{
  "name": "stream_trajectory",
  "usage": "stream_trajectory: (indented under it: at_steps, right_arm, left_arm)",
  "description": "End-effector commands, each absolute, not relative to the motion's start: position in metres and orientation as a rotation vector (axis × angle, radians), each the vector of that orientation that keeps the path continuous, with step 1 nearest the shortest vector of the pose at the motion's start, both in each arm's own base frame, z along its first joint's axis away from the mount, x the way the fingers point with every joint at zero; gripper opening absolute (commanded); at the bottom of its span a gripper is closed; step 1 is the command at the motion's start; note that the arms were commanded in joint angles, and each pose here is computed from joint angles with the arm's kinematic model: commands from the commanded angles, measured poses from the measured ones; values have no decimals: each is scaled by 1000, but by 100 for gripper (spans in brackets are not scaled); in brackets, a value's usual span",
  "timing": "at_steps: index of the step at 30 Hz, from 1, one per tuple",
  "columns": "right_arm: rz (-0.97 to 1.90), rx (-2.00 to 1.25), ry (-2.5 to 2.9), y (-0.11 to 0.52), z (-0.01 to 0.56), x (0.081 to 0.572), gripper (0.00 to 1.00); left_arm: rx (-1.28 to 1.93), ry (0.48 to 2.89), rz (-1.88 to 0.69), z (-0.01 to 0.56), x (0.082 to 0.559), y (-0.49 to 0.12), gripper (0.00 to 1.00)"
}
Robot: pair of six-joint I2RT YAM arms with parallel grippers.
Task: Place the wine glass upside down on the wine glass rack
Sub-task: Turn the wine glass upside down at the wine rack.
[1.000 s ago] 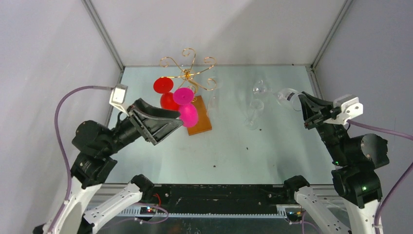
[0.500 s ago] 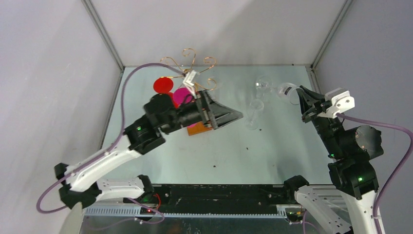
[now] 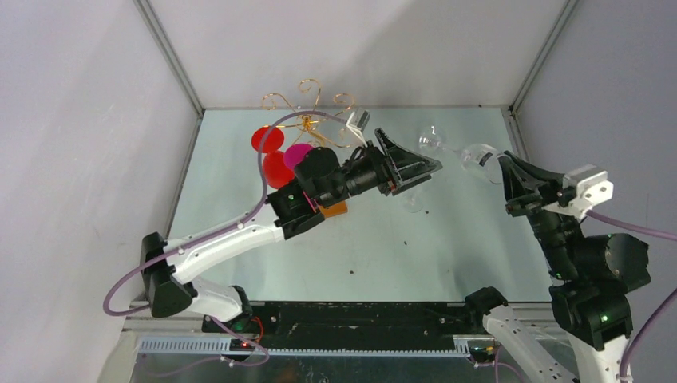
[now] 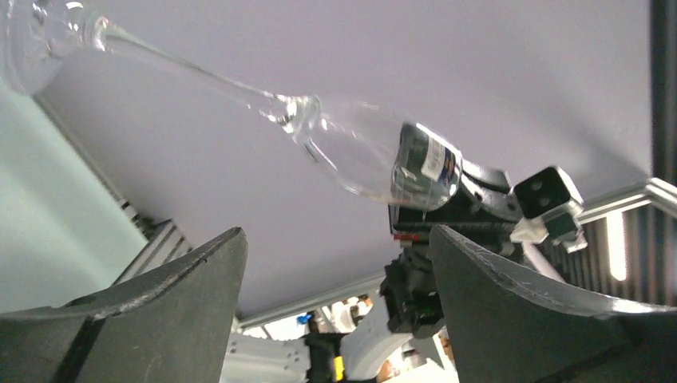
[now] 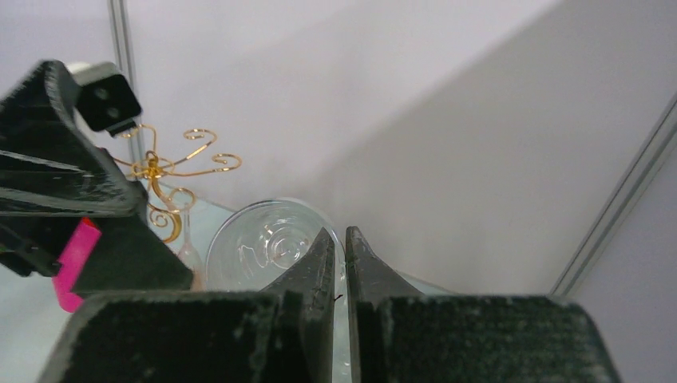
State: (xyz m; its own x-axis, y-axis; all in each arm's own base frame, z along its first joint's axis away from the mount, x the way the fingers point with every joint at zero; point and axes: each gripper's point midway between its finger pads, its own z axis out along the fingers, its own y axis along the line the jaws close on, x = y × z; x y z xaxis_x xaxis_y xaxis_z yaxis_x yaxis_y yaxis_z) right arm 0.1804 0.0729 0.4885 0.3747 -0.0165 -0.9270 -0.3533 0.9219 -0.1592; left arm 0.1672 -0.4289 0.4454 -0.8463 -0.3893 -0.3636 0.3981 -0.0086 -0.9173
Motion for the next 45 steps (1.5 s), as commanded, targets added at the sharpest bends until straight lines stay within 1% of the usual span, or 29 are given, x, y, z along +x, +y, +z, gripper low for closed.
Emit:
stream_trajectory:
  at_steps: [1, 10, 13, 15, 25, 27, 32, 37, 39, 41, 45]
  right_arm:
    - [303, -293, 1042, 69, 521, 155, 0]
    - [353, -276, 1027, 68, 521, 141, 0]
    - [361, -281, 1024, 69, 521, 139, 0]
    - [362, -283, 1022, 68, 521, 137, 0]
    - [361, -325, 1010, 70, 517, 126, 0]
    - [360, -337, 1002, 71, 515, 124, 0]
    - [356, -399, 977, 77, 511, 116, 0]
    - [343, -438, 973, 79, 507, 112, 0]
    - [342, -458, 973, 80, 504, 109, 0]
    - [343, -484, 973, 82, 501, 106, 0]
    - [346, -511, 979, 84, 495, 101, 0]
  left_arm:
    - [-94, 1534, -2122, 502, 164, -430, 89]
    - [-226, 1484, -2287, 513, 167, -457, 82]
    - [-268, 1456, -2336, 513, 170, -467, 76]
    - [-297, 1442, -2359, 513, 172, -471, 74]
    - [-361, 1445, -2404, 510, 178, -486, 70]
    - [-361, 1443, -2407, 509, 179, -488, 67]
    - [-389, 1408, -2400, 516, 184, -487, 56]
    - [-382, 1392, -2383, 522, 186, -486, 48]
    - [-369, 1378, -2371, 528, 185, -483, 42]
    - [-347, 1369, -2348, 534, 185, -481, 40]
    - [-292, 1357, -2299, 546, 182, -477, 37]
